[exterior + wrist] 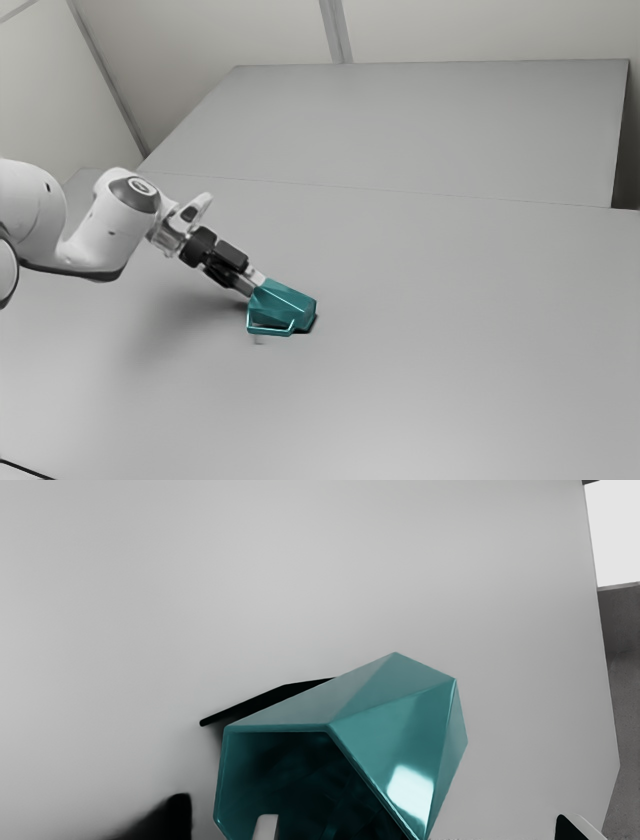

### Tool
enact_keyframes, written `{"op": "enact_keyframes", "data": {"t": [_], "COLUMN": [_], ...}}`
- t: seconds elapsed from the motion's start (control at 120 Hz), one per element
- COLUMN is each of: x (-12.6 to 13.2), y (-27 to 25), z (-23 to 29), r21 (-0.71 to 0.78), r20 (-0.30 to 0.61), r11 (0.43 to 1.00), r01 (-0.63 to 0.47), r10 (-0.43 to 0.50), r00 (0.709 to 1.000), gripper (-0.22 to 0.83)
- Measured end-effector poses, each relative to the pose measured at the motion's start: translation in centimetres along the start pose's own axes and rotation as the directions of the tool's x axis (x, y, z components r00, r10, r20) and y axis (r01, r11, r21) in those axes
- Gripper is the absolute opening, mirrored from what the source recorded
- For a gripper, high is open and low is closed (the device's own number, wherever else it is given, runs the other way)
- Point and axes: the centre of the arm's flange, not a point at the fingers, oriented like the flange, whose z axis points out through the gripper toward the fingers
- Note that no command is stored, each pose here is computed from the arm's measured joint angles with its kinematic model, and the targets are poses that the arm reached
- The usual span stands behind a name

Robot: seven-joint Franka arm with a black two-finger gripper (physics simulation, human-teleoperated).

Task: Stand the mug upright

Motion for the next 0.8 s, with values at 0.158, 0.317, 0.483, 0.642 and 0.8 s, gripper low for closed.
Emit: {"op": "enact_keyframes", "data": {"t": [0.158, 0.317, 0.483, 0.642, 0.8], "x": [-0.2, -0.3, -0.3, -0.1, 0.2], "y": [0.0, 0.1, 0.3, 0.8, 1.4], "z": [1.5, 2.4, 2.4, 2.6, 2.8], "r21": [-0.066, -0.102, -0.115, -0.125, -0.129], "r20": [0.006, 0.006, 0.001, -0.003, -0.007], "r11": [0.997, 0.993, 0.988, 0.983, 0.978], "r01": [-0.033, -0.066, -0.1, -0.133, -0.164], "r10": [0.034, 0.067, 0.101, 0.134, 0.165], "r00": [0.999, 0.998, 0.995, 0.991, 0.986], "gripper": [0.57, 0.34, 0.08, -0.07, -0.13]}}
